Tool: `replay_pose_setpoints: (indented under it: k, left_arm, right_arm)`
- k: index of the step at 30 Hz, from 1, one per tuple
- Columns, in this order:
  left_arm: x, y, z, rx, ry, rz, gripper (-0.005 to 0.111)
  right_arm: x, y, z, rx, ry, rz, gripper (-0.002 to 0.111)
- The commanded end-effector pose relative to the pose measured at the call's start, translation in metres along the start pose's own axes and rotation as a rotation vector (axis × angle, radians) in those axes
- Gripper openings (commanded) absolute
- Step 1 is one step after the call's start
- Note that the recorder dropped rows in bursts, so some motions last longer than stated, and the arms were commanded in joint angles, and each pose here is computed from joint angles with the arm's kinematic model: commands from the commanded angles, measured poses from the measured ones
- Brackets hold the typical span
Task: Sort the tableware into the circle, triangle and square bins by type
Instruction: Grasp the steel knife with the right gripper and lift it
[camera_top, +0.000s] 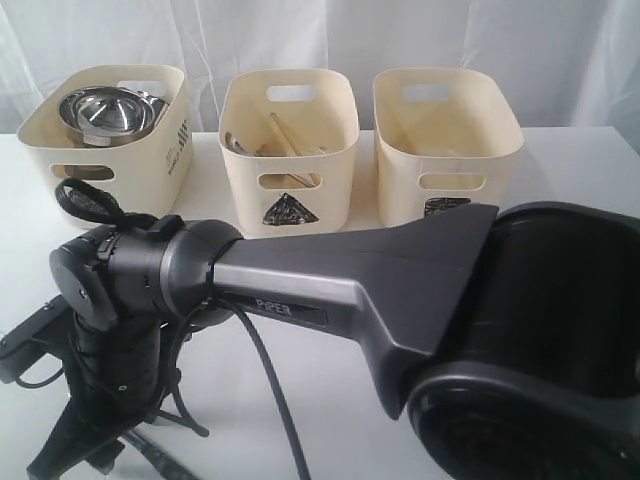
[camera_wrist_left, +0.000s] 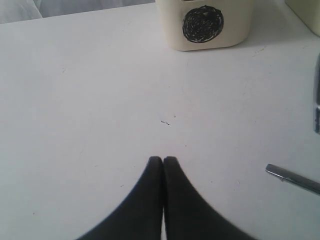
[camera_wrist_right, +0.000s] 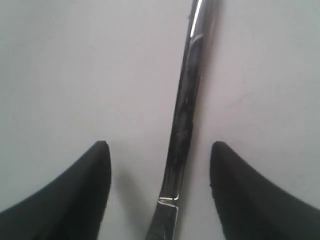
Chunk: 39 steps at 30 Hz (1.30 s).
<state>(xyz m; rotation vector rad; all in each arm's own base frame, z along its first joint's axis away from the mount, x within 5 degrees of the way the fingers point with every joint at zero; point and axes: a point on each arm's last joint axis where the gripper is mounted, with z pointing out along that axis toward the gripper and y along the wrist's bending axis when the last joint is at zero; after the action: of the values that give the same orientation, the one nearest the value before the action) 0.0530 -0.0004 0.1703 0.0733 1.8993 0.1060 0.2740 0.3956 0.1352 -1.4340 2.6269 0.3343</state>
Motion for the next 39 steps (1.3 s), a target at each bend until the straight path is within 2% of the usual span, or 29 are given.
replay_pose_setpoints:
  k: [1, 3, 6, 14, 23, 32, 35, 39]
  left_arm:
    - [0.001, 0.000, 0.000, 0.001, -0.004, -0.003, 0.000]
    - [0.001, 0.000, 0.000, 0.001, -0.004, -0.003, 0.000]
    - [0.001, 0.000, 0.000, 0.001, -0.004, -0.003, 0.000]
    - [0.001, 0.000, 0.000, 0.001, -0.004, -0.003, 0.000]
    - [0.001, 0.000, 0.000, 0.001, -0.004, -0.003, 0.000]
    - [0.001, 0.000, 0.000, 0.001, -0.004, -0.003, 0.000]
    - [0.001, 0.000, 0.000, 0.001, -0.004, -0.003, 0.000]
    - [0.001, 0.000, 0.000, 0.001, -0.004, -0.003, 0.000]
  right_arm:
    - [0.017, -0.005, 0.040, 0.013, 0.141, 0.052, 0.030]
    - [0.021, -0.007, 0.042, 0.030, 0.183, 0.048, 0.015]
    - [0.026, -0.012, 0.043, 0.082, 0.235, 0.023, 0.000]
    - [0.025, -0.043, 0.021, 0.345, 0.229, 0.052, 0.000]
    - [0.000, -0.050, -0.037, 0.396, -0.052, 0.056, 0.000]
    - [-0.005, -0.056, -0.078, 0.540, -0.150, 0.049, 0.000]
    - [-0.008, -0.059, -0.101, 0.626, -0.218, 0.036, 0.000]
    - [-0.018, -0.068, -0.133, 0.819, -0.375, -0.015, 0.000]
